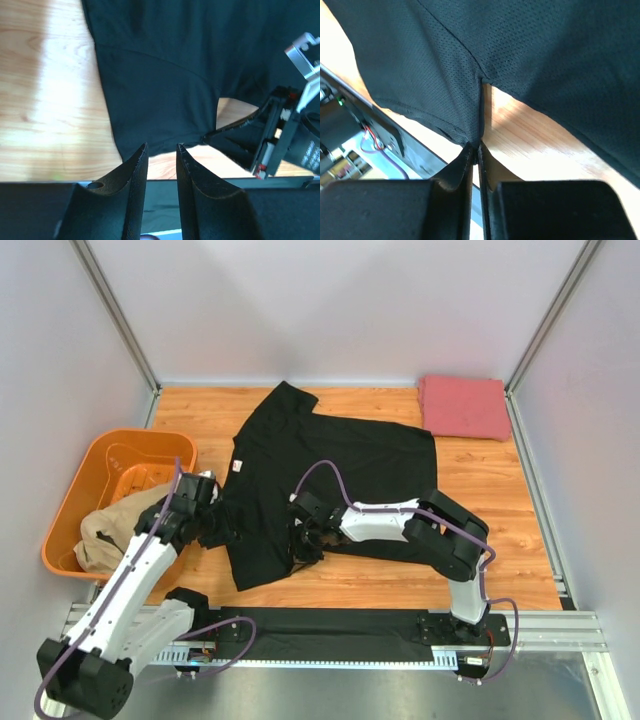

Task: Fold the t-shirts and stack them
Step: Flatten the tshirt out

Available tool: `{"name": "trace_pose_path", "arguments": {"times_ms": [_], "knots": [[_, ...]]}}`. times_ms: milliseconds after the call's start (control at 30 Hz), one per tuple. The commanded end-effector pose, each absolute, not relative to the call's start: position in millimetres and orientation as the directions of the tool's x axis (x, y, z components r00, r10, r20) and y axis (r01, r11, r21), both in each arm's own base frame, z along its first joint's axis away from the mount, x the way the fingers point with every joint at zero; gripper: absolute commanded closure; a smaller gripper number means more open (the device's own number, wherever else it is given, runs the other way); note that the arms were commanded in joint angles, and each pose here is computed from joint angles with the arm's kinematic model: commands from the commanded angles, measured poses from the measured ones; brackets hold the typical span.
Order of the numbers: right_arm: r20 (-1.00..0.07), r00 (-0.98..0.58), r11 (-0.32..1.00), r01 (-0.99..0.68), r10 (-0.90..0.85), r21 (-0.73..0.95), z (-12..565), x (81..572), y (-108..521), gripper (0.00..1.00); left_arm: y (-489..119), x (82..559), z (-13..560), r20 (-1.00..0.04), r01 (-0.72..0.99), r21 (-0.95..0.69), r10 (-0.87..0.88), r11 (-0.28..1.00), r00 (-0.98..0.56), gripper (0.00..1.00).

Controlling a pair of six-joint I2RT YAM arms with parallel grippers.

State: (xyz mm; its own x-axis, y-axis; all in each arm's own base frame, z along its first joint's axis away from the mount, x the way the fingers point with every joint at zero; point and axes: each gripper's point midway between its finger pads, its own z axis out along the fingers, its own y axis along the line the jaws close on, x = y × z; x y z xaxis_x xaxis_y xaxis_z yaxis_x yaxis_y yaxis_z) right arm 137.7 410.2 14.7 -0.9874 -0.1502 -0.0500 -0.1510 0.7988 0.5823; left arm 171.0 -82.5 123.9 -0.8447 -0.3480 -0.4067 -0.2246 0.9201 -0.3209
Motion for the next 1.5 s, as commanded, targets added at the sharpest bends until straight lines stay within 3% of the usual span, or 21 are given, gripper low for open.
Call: {"name": "trace_pose_path", "arguments": {"times_ms": [0,167,300,433,600,733,900,1067,1200,1267,1467], "knots": [[-0.016,-0.963,0.827,-0.24,-0.269,0.508,-14,123,378,0.91,-96,188,119,-0.39,-0.206,-0.359,-0.347,0.91,-0.853,0.64],[-0.039,-0.957,0.846,-0.272,-0.287,0.458,-7,131,355,0.79,-100,199,105,-0.341,-0.26,-0.351,-0.381,0.9,-0.859,0.6],[-0.03,-0.974,0.895,-0.218,-0.224,0.39,6,140,308,0.59,-105,208,102,-0.344,-0.249,-0.357,-0.375,0.9,-0.861,0.6],[-0.142,-0.989,0.938,-0.096,-0.051,0.334,36,180,252,0.5,-116,211,85,-0.29,-0.254,-0.36,-0.366,0.898,-0.884,0.6],[-0.158,-0.96,0.946,0.184,0.231,0.269,38,226,166,0.51,-141,221,67,-0.267,-0.223,-0.352,-0.325,0.909,-0.907,0.6],[-0.189,-0.932,0.941,0.27,0.308,0.204,32,253,123,0.53,-147,233,46,-0.244,-0.236,-0.261,-0.3,0.936,-0.922,0.51],[-0.129,-0.911,0.918,0.379,0.392,0.115,7,257,79,0.53,-150,235,20,-0.187,-0.277,-0.216,-0.318,0.936,-0.929,0.5],[-0.093,-0.898,0.903,0.423,0.429,0.075,-9,252,51,0.53,-174,240,15,-0.161,-0.197,-0.227,-0.237,0.954,-0.958,0.5],[-0.122,-0.9,0.907,0.419,0.419,0.026,2,251,29,0.52,-176,235,38,-0.167,-0.211,-0.166,-0.238,0.963,-0.957,0.41],[-0.142,-0.903,0.913,0.407,0.405,0.02,13,250,26,0.51,-170,231,62,-0.223,-0.232,-0.186,-0.271,0.955,-0.936,0.36],[-0.179,-0.892,0.908,0.396,0.416,0.134,51,242,40,0.46,-134,186,107,-0.32,-0.331,-0.281,-0.414,0.901,-0.853,0.32]]}}
